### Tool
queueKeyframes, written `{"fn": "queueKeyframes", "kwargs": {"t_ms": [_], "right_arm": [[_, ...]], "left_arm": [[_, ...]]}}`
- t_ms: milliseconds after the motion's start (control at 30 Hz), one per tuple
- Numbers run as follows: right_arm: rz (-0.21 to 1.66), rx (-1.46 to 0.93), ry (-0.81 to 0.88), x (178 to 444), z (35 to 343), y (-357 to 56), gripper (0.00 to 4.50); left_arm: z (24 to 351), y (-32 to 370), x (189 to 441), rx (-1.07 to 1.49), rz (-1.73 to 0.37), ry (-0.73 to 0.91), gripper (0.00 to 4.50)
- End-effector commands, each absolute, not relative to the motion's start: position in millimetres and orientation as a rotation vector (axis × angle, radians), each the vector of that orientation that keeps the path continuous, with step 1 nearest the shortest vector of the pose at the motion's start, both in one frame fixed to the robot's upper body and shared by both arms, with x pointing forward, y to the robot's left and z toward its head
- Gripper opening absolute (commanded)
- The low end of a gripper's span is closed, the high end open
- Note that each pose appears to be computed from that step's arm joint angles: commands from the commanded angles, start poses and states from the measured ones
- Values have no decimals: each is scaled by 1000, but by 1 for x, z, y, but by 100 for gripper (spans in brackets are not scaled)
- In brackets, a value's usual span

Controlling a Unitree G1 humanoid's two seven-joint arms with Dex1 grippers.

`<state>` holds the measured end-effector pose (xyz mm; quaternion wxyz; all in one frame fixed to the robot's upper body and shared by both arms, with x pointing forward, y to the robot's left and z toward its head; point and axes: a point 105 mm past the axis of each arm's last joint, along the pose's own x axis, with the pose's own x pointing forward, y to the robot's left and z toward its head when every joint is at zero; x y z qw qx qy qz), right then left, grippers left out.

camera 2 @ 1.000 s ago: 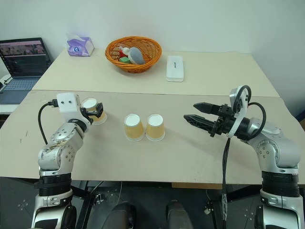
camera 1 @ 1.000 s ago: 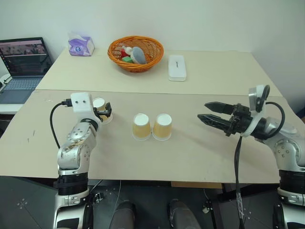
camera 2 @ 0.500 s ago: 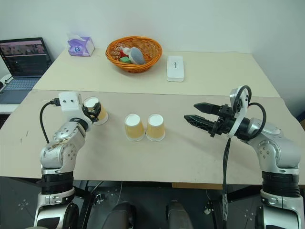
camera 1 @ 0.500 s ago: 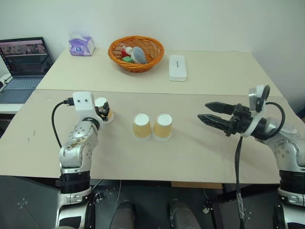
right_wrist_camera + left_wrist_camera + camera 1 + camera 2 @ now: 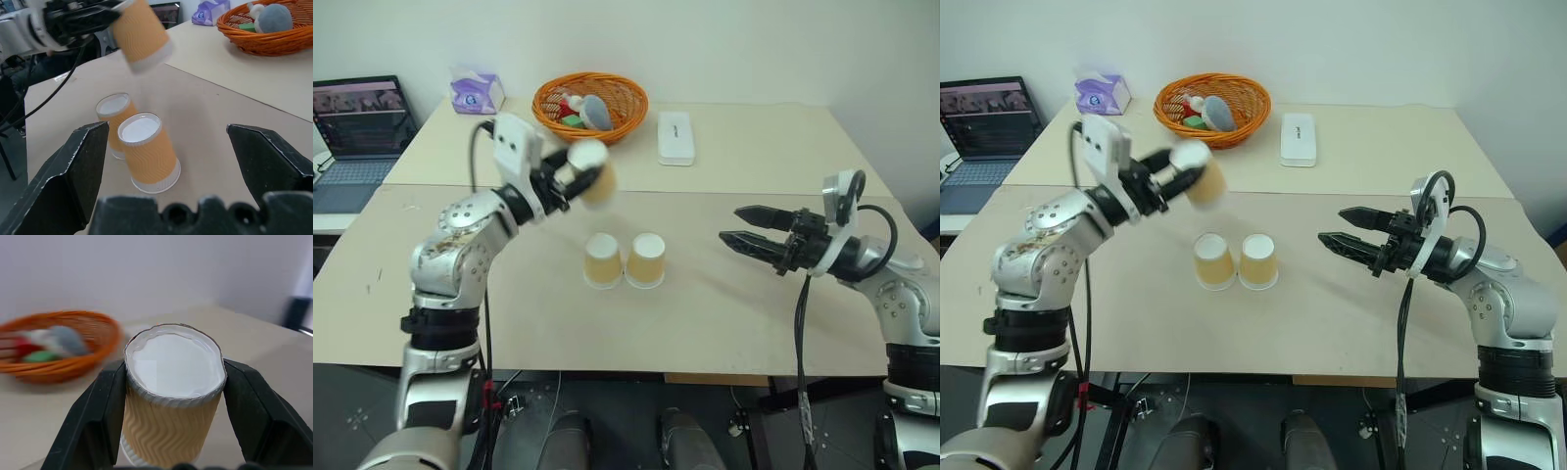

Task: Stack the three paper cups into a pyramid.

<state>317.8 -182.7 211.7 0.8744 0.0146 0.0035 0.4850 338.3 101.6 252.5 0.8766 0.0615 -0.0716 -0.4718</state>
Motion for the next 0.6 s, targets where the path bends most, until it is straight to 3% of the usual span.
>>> {"fn": "queueKeyframes", "kwargs": {"t_ms": [33,233,600], "right_arm": [[1012,-14,-54,314,226,-184,450],[1002,-17,-50,311,226,-189,450],[978,-20,-43,308,223,-192,450]], "left_arm": [[263,86,313,205,-1199,-199,275],[271,79,317,241,-1305,-183,275],[258,87,341,240,-1271,-127,275]]}}
